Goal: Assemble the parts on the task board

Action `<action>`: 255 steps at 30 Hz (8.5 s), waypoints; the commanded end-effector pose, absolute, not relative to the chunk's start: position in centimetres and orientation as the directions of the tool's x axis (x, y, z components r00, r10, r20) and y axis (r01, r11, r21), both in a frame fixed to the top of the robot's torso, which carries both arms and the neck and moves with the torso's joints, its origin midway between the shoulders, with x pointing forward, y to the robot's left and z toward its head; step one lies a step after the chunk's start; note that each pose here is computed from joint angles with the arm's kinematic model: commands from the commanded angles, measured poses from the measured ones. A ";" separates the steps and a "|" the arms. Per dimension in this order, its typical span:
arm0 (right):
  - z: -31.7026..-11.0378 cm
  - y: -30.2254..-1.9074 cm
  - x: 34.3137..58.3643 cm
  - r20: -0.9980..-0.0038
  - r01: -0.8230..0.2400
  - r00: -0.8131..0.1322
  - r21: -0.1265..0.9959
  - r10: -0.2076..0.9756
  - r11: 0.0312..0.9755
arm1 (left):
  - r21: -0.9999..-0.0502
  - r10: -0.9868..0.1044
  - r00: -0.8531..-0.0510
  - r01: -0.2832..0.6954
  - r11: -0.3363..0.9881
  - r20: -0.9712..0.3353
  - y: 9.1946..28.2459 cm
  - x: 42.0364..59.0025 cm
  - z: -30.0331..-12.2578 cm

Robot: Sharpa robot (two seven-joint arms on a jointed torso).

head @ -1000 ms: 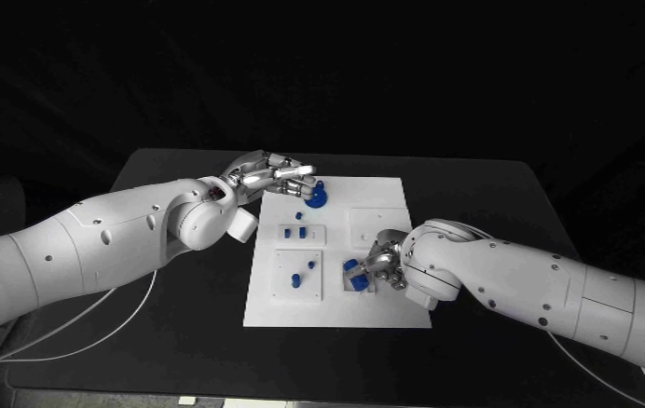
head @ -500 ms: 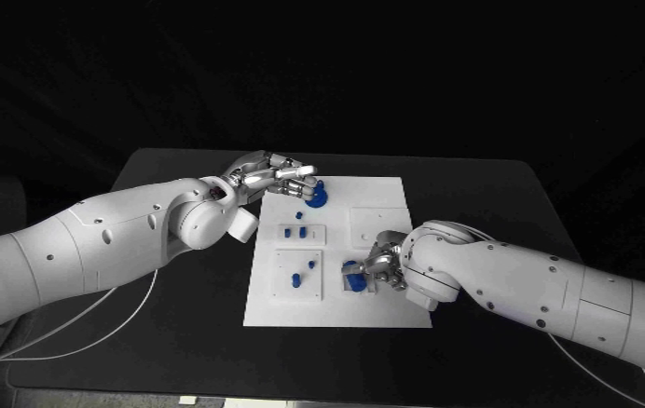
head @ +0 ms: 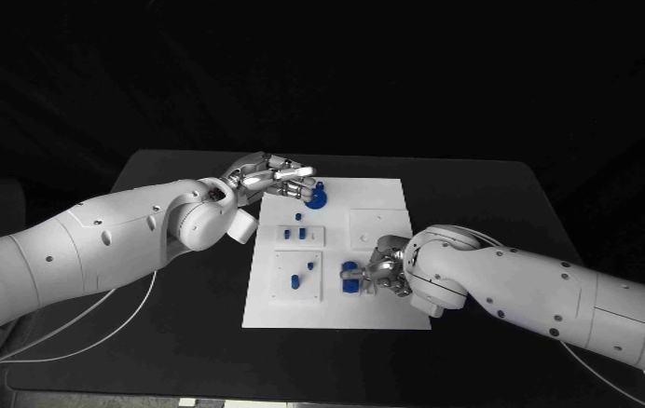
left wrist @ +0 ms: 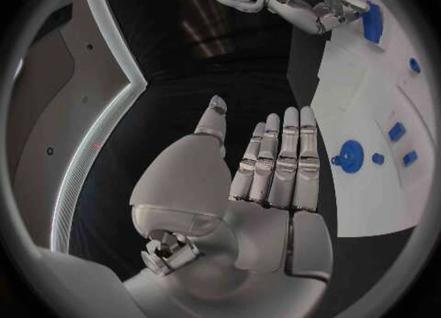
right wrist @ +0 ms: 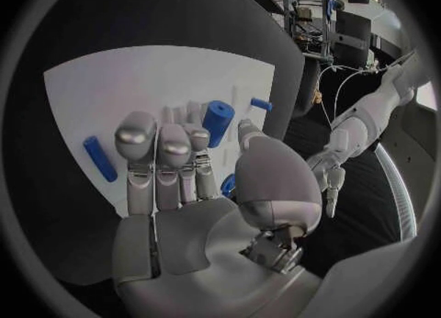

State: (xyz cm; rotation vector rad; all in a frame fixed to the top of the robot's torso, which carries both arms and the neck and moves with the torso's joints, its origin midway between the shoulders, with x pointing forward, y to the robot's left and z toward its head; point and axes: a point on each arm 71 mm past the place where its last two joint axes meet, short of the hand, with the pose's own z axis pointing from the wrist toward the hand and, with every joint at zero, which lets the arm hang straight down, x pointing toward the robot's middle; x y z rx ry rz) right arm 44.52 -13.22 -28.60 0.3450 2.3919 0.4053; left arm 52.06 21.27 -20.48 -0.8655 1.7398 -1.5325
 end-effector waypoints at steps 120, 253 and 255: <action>-29.1 -21.5 46.7 -0.681 0.109 -0.715 0.112 0.156 0.988 | -0.996 -0.807 -0.589 -0.035 0.078 -0.043 21.0 51.7 -20.2; -30.7 -15.2 46.0 -0.529 0.240 -0.726 0.402 0.439 0.883 | -0.993 -0.795 -0.605 -0.063 0.099 -0.041 21.0 51.7 -20.5; -30.8 -15.2 46.0 -0.529 0.239 -0.727 0.401 0.437 0.884 | -0.993 -0.796 -0.605 -0.063 0.099 -0.041 21.0 51.7 -20.5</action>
